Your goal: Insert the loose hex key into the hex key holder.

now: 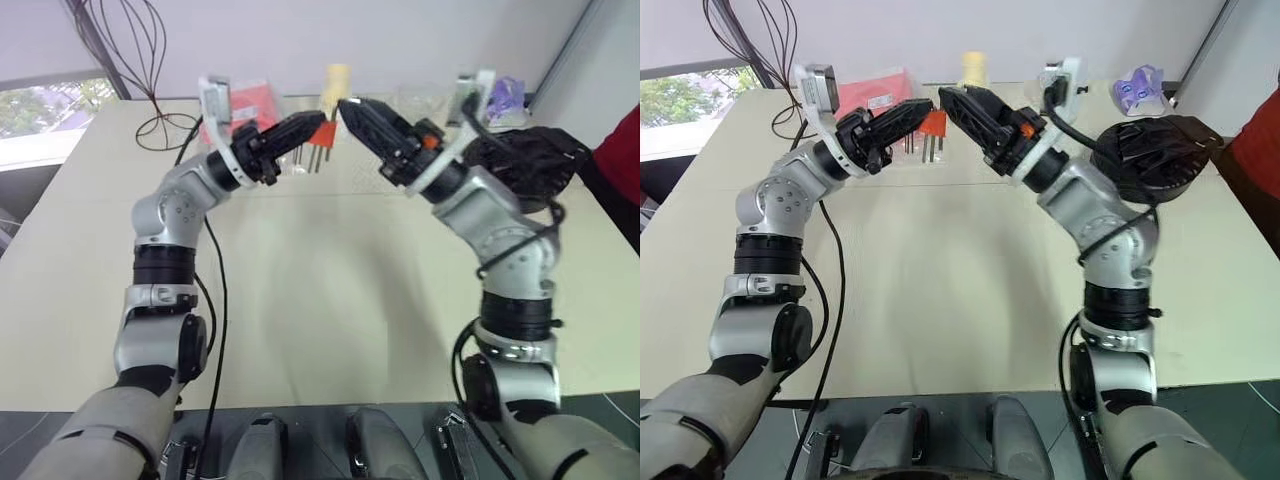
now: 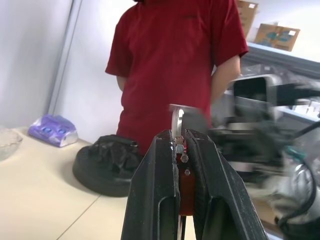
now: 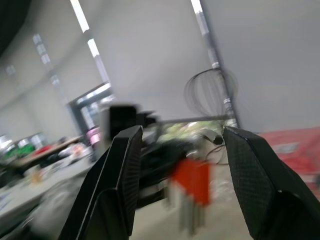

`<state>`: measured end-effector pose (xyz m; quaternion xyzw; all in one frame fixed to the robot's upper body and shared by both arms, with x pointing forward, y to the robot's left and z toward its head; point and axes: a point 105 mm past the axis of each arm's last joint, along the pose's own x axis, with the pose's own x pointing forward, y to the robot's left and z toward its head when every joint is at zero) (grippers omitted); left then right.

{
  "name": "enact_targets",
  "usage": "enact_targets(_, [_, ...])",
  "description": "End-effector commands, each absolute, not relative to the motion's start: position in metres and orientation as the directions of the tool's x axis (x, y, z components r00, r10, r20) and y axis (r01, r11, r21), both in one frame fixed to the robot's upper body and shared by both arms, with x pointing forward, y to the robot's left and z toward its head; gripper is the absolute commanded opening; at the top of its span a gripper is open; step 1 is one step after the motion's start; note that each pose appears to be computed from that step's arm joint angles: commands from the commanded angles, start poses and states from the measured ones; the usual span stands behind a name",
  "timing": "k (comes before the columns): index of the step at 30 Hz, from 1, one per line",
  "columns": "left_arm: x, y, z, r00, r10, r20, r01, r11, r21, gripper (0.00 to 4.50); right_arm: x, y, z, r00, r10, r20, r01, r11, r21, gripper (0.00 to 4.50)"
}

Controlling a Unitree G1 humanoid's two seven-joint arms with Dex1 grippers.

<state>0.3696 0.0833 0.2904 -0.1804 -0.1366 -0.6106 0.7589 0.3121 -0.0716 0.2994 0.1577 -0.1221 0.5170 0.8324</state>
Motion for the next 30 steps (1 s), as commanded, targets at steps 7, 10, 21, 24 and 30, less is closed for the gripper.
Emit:
enact_targets(7, [0.367,0.097,0.278,0.279,-0.879,0.387,0.960,0.258,-0.107,0.21,0.293,-0.089,0.263,0.464,0.868,0.175,-0.886,0.457,0.083,2.56])
enact_targets(10, [0.368,0.108,0.259,0.352,-0.861,0.366,0.935,0.304,-0.182,0.21,0.294,-0.090,0.253,0.483,0.863,0.146,-0.876,0.476,0.079,2.56])
enact_targets(21, [0.375,0.147,0.138,0.671,-0.738,0.077,0.668,0.556,-0.495,0.21,0.303,-0.084,0.237,0.517,0.845,0.136,-0.856,0.514,0.061,2.56])
enact_targets(24, [0.382,0.159,0.128,0.722,-0.689,0.064,0.608,0.587,-0.535,0.90,0.303,-0.081,0.237,0.510,0.850,0.136,-0.860,0.508,0.048,2.63])
enact_targets(30, [0.386,0.178,0.123,0.771,-0.636,0.019,0.555,0.657,-0.510,3.62,0.303,-0.079,0.240,0.499,0.853,0.151,-0.866,0.497,0.050,2.63])
